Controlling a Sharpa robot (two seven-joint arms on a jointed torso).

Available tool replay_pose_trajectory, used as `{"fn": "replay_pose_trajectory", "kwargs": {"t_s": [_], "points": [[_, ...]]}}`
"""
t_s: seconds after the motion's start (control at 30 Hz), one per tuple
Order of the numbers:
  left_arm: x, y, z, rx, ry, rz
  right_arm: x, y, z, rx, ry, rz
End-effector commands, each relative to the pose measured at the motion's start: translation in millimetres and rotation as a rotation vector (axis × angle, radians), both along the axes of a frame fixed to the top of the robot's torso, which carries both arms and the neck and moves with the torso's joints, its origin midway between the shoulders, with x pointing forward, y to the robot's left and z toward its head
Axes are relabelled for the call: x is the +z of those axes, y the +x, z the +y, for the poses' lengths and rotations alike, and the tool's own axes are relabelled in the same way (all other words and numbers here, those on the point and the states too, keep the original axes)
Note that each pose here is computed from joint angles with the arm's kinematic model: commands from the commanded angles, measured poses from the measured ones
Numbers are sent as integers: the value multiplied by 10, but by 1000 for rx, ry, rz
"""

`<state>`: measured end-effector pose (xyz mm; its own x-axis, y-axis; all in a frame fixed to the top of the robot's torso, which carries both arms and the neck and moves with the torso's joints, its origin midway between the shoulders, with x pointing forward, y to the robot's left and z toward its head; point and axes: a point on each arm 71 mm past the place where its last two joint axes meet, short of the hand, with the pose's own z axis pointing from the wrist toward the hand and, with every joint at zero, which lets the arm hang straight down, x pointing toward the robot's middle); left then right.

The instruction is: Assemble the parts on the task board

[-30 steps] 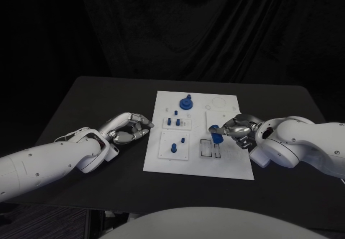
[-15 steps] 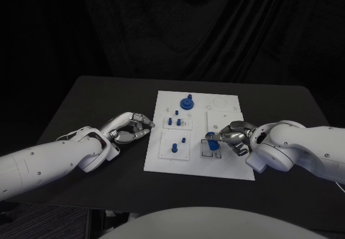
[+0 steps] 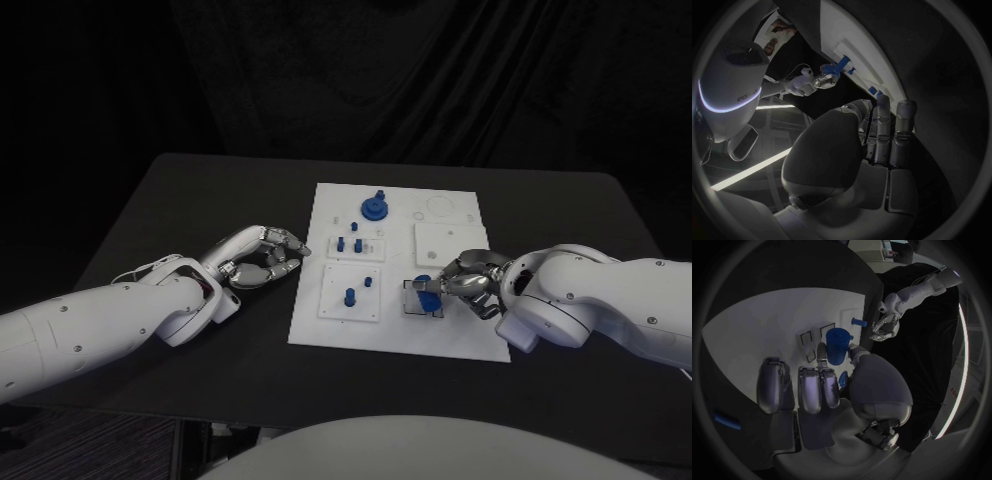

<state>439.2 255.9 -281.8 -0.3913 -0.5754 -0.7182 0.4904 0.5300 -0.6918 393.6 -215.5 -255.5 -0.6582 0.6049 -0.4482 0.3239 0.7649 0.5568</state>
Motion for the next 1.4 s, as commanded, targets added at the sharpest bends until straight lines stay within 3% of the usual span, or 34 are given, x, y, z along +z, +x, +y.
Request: {"fn": "replay_pose_trajectory", "kwargs": {"t_s": [0.03, 0.87, 1.17, 1.4], "points": [[-3, -8, -17, -11, -9, 6, -33, -23, -8, 29, -52, 20], [-13, -3, -23, -13, -7, 13, -70, -15, 11, 50, -60, 30], [-19, -6, -15, -13, -6, 17, -13, -8, 23, 59, -12, -48], [-25, -9, -8, -13, -6, 19, 75, -46, 56, 145, -26, -165]]}}
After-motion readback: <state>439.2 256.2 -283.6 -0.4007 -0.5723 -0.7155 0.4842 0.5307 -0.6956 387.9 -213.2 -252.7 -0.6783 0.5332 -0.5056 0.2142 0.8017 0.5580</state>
